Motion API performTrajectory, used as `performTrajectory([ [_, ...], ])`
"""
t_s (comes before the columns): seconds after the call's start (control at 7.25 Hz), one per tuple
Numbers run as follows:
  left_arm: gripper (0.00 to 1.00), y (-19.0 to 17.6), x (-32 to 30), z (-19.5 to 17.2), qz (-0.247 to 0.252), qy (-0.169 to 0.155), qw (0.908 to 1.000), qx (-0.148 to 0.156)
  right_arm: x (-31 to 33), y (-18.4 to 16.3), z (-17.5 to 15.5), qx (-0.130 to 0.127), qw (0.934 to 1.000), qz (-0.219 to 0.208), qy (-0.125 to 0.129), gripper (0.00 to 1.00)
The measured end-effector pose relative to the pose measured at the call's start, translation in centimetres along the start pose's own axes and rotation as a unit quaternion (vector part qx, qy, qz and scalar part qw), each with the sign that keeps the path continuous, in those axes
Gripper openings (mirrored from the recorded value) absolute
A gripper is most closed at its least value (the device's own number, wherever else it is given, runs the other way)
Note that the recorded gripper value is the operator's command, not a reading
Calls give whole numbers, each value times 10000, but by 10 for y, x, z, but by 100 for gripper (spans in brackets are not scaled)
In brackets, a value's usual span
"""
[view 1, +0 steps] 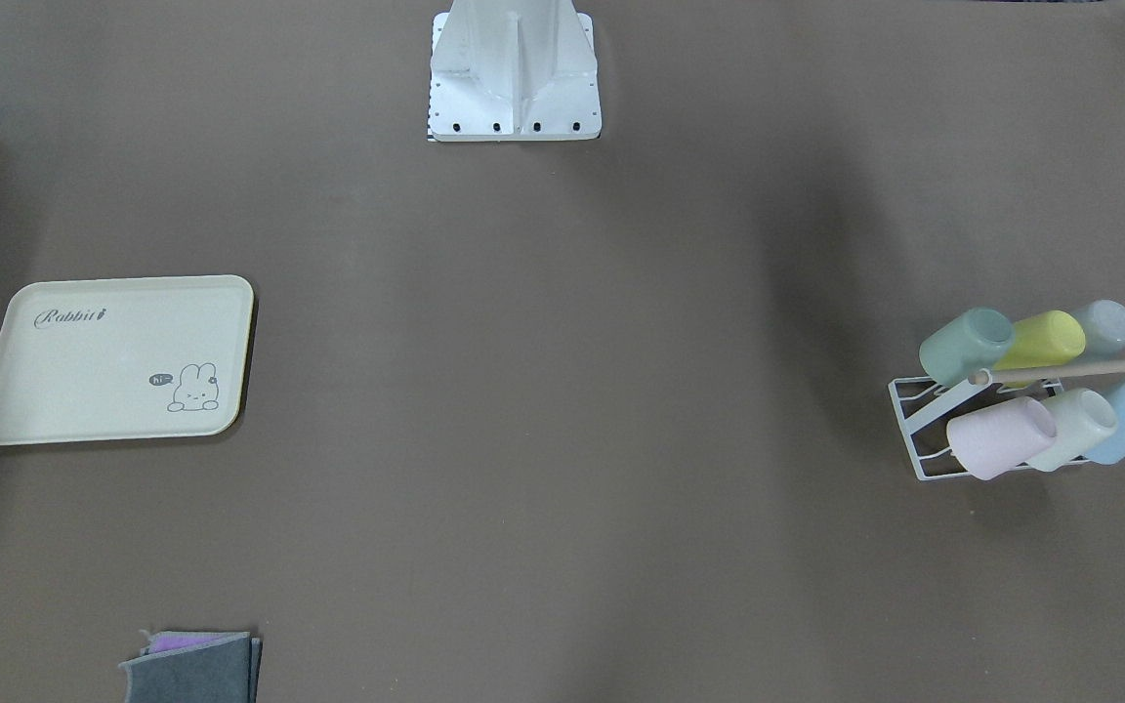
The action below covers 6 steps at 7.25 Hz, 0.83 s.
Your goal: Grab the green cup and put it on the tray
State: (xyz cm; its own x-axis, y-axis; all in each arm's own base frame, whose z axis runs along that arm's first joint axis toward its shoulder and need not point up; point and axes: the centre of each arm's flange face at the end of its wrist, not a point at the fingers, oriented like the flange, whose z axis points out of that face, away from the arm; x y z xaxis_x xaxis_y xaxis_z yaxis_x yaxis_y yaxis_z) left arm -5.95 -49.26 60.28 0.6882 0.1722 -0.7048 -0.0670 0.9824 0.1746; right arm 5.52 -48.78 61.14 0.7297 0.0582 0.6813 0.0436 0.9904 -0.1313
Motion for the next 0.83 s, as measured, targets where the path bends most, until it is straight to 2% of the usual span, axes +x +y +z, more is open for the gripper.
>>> performTrajectory([
  [0.28,98,-1,1,-1,34,-4,10000,19,1,-2,1,42,10000,-64,17,100],
  [0.83,98,-9,16,-17,513,-50,9975,477,2,-3,2,49,10000,-56,23,100],
])
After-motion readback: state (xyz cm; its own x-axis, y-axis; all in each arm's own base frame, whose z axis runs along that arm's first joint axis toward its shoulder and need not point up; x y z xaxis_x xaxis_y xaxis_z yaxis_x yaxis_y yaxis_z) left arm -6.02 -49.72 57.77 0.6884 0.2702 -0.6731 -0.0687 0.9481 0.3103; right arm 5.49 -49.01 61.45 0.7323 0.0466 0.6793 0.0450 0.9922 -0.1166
